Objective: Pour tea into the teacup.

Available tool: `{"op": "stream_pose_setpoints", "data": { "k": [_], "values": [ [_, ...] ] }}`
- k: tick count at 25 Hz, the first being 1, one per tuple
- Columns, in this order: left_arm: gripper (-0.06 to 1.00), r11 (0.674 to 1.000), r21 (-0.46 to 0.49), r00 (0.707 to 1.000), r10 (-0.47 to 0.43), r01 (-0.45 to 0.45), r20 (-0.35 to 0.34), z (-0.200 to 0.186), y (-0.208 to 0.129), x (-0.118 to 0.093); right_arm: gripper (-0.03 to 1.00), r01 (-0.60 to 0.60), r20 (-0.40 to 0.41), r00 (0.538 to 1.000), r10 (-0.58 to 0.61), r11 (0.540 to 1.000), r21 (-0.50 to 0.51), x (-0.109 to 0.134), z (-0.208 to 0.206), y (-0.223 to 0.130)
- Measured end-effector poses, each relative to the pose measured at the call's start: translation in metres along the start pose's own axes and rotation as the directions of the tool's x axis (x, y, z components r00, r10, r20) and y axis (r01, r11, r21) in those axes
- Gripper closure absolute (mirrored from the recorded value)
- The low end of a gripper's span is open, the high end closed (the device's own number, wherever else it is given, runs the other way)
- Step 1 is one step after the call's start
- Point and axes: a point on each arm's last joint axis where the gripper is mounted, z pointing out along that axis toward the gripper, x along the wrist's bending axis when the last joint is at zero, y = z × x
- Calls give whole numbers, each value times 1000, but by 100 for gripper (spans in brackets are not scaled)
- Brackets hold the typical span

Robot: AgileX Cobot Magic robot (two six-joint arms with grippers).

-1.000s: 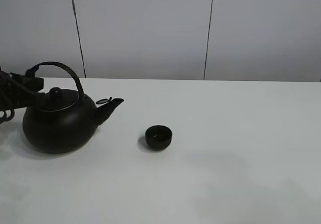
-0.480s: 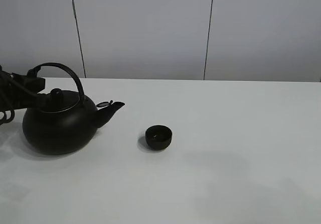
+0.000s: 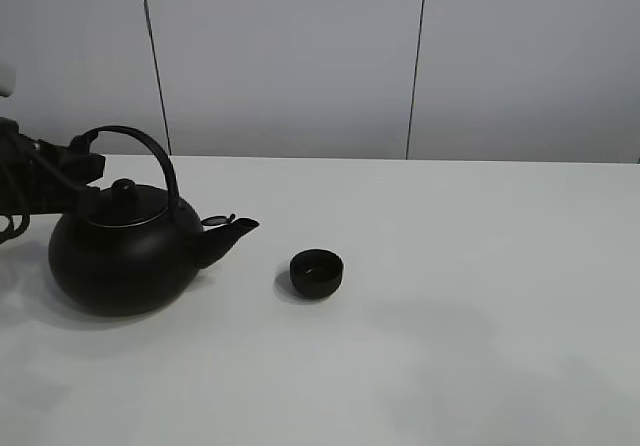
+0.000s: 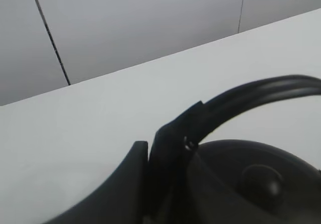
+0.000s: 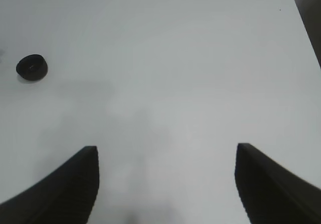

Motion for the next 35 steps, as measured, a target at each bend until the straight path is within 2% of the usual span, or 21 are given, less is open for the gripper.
{"op": "stream_pose_setpoints", "data": {
  "k": [8, 20, 28, 35],
  "values": [
    [82, 999, 22, 998, 47, -48, 52, 19, 15, -10, 45, 0, 0, 1000, 0, 1000, 0, 0, 0, 0],
    [82, 997, 35, 997, 74, -75, 36, 34, 30, -2, 45, 0, 0, 1000, 0, 1000, 0, 0, 0, 0],
    [82, 993, 38, 990, 110, -114, 92, 38, 33, -22, 45, 0, 0, 1000, 0, 1000, 0, 0, 0, 0],
    [83, 992, 43, 989, 112, -117, 96, 39, 32, -22, 45, 0, 0, 1000, 0, 1000, 0, 0, 0, 0]
  ]
}}
